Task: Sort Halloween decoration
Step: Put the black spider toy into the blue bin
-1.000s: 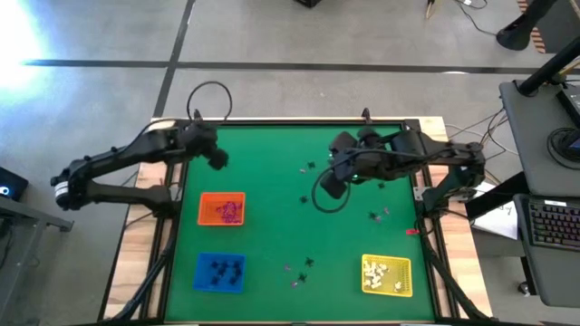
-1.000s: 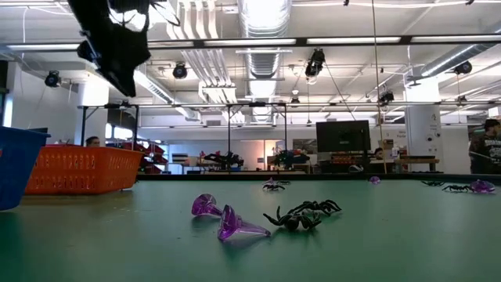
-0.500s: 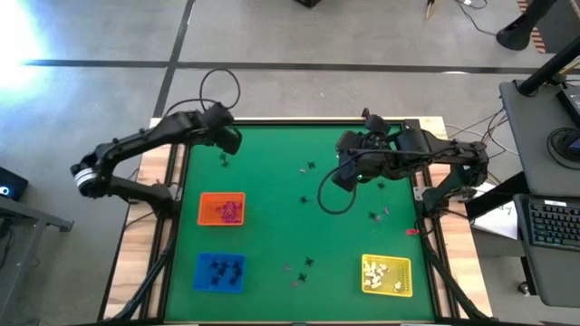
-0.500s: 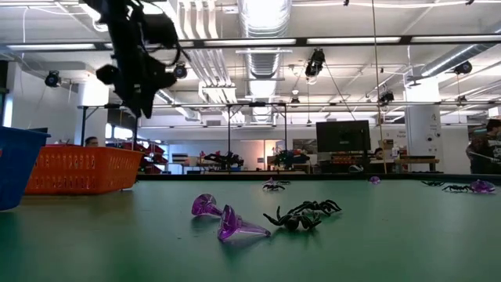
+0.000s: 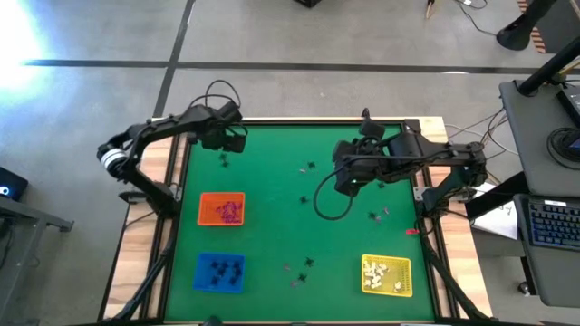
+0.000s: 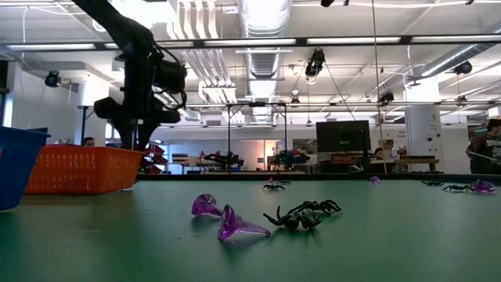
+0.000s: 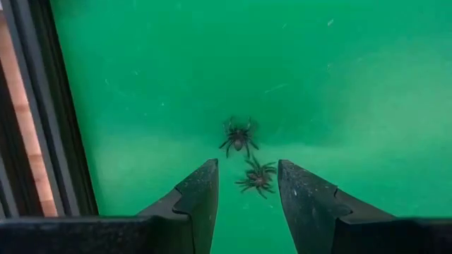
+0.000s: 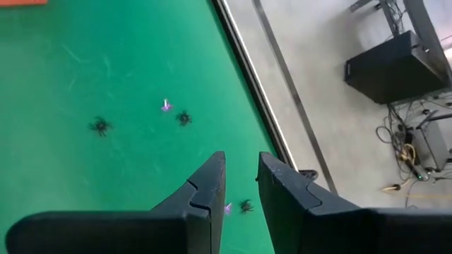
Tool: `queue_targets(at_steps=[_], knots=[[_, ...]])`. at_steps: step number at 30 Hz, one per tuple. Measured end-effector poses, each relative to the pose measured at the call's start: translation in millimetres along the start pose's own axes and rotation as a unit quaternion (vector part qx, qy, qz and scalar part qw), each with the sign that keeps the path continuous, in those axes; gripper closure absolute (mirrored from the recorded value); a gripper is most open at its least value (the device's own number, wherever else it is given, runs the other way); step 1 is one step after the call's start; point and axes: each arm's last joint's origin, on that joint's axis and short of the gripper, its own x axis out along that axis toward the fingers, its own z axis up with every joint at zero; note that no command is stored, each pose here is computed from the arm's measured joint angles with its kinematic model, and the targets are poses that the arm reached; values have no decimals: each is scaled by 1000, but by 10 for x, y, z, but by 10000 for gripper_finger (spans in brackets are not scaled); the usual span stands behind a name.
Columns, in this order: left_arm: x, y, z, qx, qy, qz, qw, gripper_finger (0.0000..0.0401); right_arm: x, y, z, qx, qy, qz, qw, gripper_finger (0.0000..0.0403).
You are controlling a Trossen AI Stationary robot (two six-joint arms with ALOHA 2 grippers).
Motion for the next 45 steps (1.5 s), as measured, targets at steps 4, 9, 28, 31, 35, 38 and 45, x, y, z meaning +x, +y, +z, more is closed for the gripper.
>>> queue_targets(at_steps=[4, 9, 28, 31, 35, 38, 45], knots=[[101, -18, 8, -2, 38, -10, 999, 272, 46, 30, -22, -7, 10, -2, 1000, 326], [246, -40, 28, -13, 71, -7, 997, 272, 85, 50, -55, -8, 19, -5, 1000, 321], [640, -143, 14, -9, 159, -4, 987, 271, 108, 20, -246, -3, 40, 9, 999, 330], [697, -159, 13, -8, 167, -3, 986, 272, 109, 14, -269, 1, 41, 9, 999, 332], [756, -171, 11, 1, 181, -1, 984, 280, 108, 9, -282, 7, 41, 8, 999, 332], [770, -176, 9, 7, 183, -2, 983, 297, 106, 6, -284, 8, 41, 8, 999, 332], [740, -155, -12, 36, 187, 0, 982, 366, 103, 4, -284, 9, 40, 8, 999, 332]])
